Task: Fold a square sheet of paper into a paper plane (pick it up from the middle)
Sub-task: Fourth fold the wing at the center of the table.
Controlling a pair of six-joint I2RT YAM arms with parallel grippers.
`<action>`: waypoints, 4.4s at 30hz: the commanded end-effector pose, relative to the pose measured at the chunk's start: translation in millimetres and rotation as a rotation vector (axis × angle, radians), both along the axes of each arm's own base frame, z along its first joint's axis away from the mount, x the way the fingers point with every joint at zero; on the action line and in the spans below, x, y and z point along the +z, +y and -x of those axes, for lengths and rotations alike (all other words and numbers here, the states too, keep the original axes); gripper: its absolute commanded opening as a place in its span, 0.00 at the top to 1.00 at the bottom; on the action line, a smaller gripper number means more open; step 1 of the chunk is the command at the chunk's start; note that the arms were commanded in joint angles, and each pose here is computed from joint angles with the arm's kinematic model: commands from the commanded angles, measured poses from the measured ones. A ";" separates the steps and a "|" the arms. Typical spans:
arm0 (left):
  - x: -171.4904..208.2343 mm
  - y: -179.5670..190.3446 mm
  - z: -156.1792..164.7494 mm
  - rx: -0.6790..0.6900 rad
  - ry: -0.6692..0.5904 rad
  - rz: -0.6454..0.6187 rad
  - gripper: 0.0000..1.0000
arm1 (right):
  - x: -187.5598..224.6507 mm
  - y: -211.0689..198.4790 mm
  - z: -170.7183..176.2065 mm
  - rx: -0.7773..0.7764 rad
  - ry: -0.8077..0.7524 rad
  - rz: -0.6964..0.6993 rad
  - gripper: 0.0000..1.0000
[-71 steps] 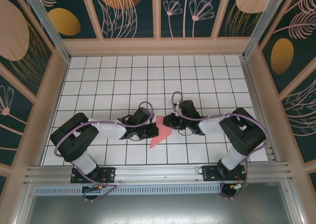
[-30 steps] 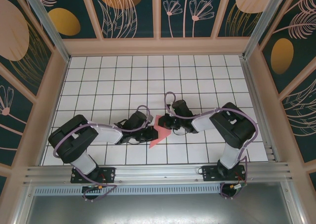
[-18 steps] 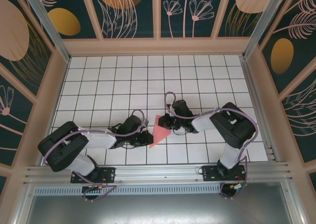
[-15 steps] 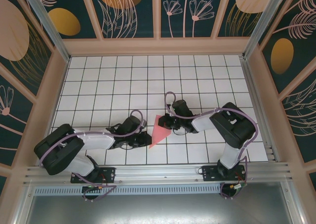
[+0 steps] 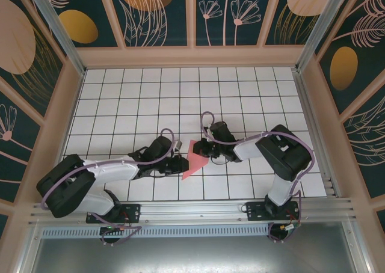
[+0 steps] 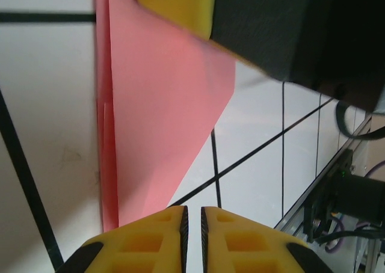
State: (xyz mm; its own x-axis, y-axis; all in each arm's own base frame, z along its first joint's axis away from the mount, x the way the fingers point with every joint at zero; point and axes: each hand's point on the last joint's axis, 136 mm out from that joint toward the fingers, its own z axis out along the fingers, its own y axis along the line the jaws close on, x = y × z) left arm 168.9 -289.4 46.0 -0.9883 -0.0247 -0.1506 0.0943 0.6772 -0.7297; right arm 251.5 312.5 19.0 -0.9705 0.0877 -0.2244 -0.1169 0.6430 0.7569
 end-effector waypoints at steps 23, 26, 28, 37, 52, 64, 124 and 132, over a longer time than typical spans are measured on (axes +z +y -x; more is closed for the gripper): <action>-72.2 53.9 52.4 -0.071 0.184 -0.302 0.84 | -47.6 -37.8 5.4 -0.071 0.082 0.208 0.93; -71.2 57.0 52.8 -0.065 0.180 -0.317 0.84 | -47.4 -38.9 4.9 -0.073 0.081 0.211 0.93; -69.3 57.6 54.9 -0.066 0.181 -0.307 0.85 | -47.7 -39.5 4.5 -0.074 0.080 0.214 0.93; -70.8 66.6 64.8 -0.059 0.200 -0.304 0.84 | -47.9 -41.0 4.3 -0.076 0.078 0.215 0.93; -27.3 49.5 42.0 -0.036 0.082 -0.221 0.84 | -45.0 -40.6 1.3 -0.077 0.072 0.212 0.93; 28.7 -4.1 -31.3 0.062 -0.152 -0.094 0.82 | -27.7 -26.2 -4.8 -0.033 0.023 0.149 0.92; -12.7 -29.4 -32.6 -0.023 -0.071 -0.110 0.91 | -18.0 -13.8 12.1 -0.089 0.078 0.082 0.94; -47.8 -11.0 -27.4 -0.010 -0.024 -0.230 0.94 | -14.5 -13.2 9.5 -0.085 0.068 0.089 0.93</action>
State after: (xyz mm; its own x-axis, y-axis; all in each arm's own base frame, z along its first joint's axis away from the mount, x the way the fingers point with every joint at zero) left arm 200.1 -312.4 14.4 -0.9814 0.0226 -0.1906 0.1351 0.7866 -0.6025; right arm 244.9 311.2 18.9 -0.9739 0.1401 -0.1785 -0.0432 0.6578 0.7519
